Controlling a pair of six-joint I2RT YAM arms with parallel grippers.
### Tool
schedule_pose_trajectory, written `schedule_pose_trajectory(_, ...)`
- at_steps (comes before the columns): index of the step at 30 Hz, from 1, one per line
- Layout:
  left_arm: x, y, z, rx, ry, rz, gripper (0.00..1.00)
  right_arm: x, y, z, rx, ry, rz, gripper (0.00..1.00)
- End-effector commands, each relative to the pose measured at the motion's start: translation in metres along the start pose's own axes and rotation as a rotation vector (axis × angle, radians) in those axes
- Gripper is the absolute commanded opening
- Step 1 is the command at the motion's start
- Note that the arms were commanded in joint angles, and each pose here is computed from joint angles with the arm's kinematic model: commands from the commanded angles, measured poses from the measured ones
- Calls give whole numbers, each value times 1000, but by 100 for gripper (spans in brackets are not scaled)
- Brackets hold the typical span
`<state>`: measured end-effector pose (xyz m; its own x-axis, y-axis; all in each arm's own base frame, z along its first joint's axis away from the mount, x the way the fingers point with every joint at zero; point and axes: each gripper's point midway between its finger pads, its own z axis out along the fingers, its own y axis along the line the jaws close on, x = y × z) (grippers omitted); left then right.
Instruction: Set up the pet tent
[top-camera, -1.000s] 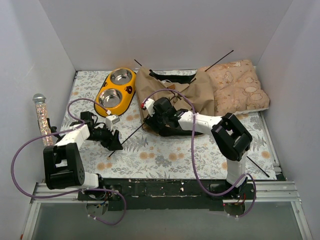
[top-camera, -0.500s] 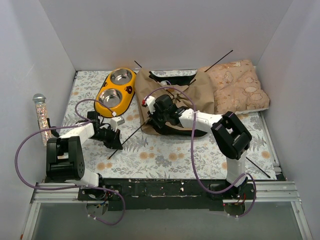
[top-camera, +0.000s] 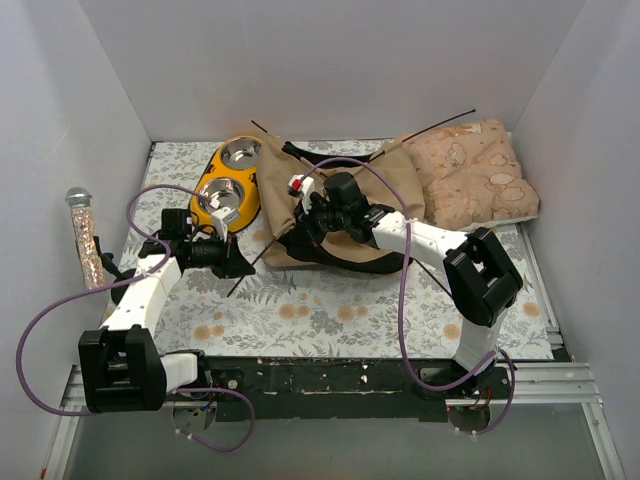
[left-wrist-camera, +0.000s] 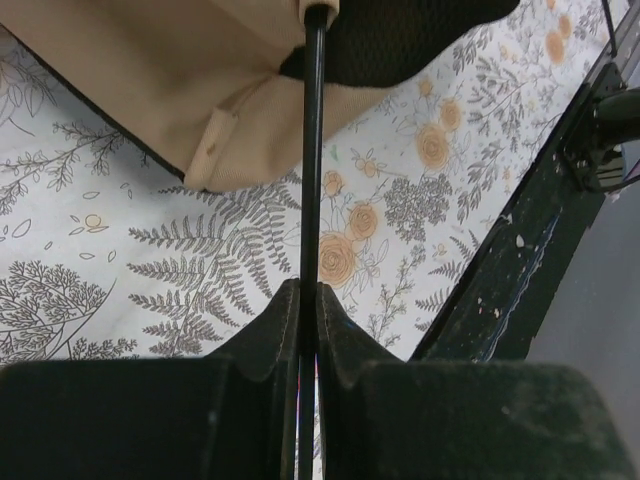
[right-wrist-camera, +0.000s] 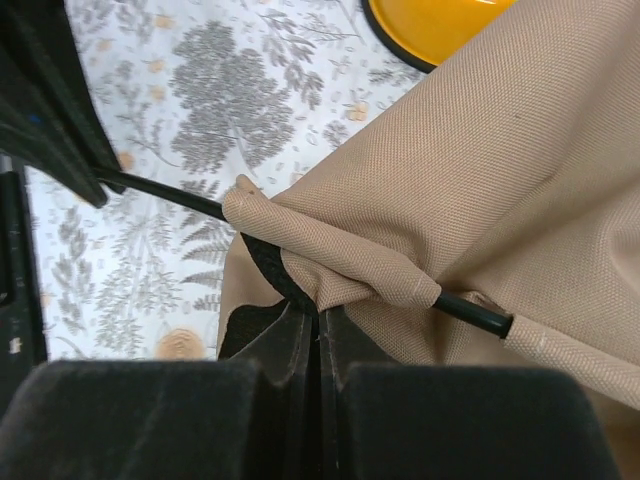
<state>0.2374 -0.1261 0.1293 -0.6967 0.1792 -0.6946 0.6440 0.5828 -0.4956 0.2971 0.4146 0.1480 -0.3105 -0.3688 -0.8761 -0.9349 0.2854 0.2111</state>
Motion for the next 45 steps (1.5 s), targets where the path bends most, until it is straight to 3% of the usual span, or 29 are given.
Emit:
schedule_pose_trajectory(1,-69,-12,-9,17,-208,150,0,-40,69,-6,-289,-77,5,1)
schedule_pose_trajectory(7,-77,-16,-11,34,-220,153,0,-35,80,-15,-336,-52,-5,1)
schedule_pose_trajectory(12,-72,-16,-6,60,-232,135,0,-27,107,-3,-386,1,-112,1)
schedule_pose_trajectory(16,-78,-19,-8,74,-241,166,0,-25,114,0,-375,34,-192,27)
schedule_pose_trajectory(19,-78,-24,-13,70,-226,206,0,-39,106,-2,-328,54,-230,56)
schedule_pose_trajectory(24,-70,-28,-23,31,-216,249,0,-56,96,-18,-275,111,-374,72)
schedule_pose_trajectory(27,-61,-22,-32,-18,-203,271,0,-45,92,-41,-281,239,-459,79)
schedule_pose_trajectory(29,-55,-20,-36,-45,-195,290,0,-39,94,-58,-314,307,-499,80)
schedule_pose_trajectory(33,-49,-18,-38,-61,-191,305,0,-52,93,-74,-305,315,-615,82)
schedule_pose_trajectory(39,-47,-25,-38,-23,-187,361,0,-102,84,-59,-162,27,-764,84)
schedule_pose_trajectory(45,-47,-34,-42,4,-187,411,0,-116,88,-19,-239,-28,-795,83)
